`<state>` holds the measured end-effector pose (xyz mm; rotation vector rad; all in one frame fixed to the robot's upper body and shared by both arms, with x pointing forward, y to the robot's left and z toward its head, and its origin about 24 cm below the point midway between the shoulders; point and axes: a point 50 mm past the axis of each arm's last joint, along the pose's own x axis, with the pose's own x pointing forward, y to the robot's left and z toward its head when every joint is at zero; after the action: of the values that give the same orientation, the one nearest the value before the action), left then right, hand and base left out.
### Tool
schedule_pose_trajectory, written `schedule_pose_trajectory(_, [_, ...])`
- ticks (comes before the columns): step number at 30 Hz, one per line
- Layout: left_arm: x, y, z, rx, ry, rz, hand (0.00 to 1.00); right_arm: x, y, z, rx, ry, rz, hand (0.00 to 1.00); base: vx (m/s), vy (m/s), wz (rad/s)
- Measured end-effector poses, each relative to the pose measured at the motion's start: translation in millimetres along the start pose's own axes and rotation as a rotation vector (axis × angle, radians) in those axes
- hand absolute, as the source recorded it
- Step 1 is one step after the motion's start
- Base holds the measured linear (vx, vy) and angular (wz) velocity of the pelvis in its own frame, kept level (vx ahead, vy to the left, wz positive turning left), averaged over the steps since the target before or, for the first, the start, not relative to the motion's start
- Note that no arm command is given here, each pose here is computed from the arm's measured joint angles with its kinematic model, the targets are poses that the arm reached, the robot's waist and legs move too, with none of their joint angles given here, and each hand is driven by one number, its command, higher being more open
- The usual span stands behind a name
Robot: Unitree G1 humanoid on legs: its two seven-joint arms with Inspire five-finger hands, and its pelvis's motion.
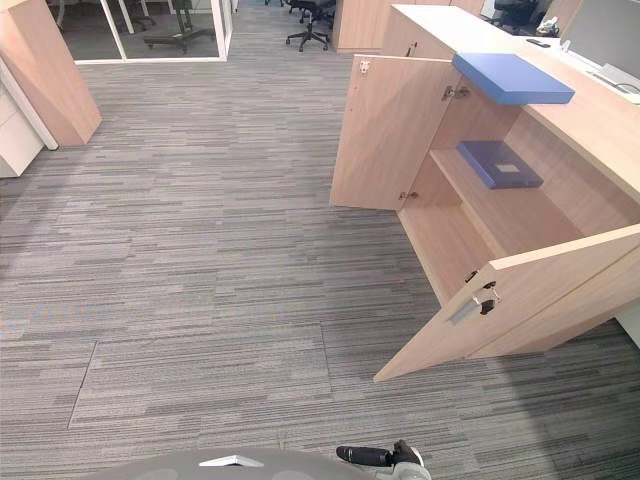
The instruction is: Walk over to the cabinet, pick up the folder, carry it to the office cabinet, place the folder inside the office cabinet, then close the office cabinet door
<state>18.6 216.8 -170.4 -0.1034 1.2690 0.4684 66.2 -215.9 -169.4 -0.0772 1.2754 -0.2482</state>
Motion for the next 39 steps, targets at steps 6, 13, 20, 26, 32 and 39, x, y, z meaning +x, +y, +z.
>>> schedule_pose_trajectory(6, [-0.1,1.5,-1.7,-0.046,0.004,-0.016,1.00,-0.1,0.6,-2.9,0.008,0.012,0.001,1.00,-0.05,0.027,0.00])
schedule_pose_trajectory(13, [-0.2,3.0,-2.4,-0.066,0.006,-0.022,1.00,-0.2,2.1,-3.0,0.008,0.013,0.006,1.00,-0.01,0.006,0.00])
schedule_pose_trajectory(20, [-0.2,3.0,-2.6,-0.066,0.007,-0.024,1.00,-0.1,2.2,-2.9,0.008,0.013,0.006,1.00,-0.01,0.003,-0.02])
schedule_pose_trajectory(26, [-0.1,3.8,-2.1,-0.064,0.006,-0.017,1.00,0.1,2.7,-2.6,0.017,0.016,0.006,1.00,-0.01,0.000,0.00])
schedule_pose_trajectory(32, [0.2,6.3,0.4,-0.040,-0.005,0.064,1.00,0.1,5.1,-1.5,0.019,0.013,0.000,1.00,-0.04,-0.003,0.07])
schedule_pose_trajectory(39, [0.1,8.0,1.4,-0.048,-0.012,0.104,1.00,0.0,7.3,-1.4,0.042,0.015,-0.012,1.00,-0.01,-0.001,0.02])
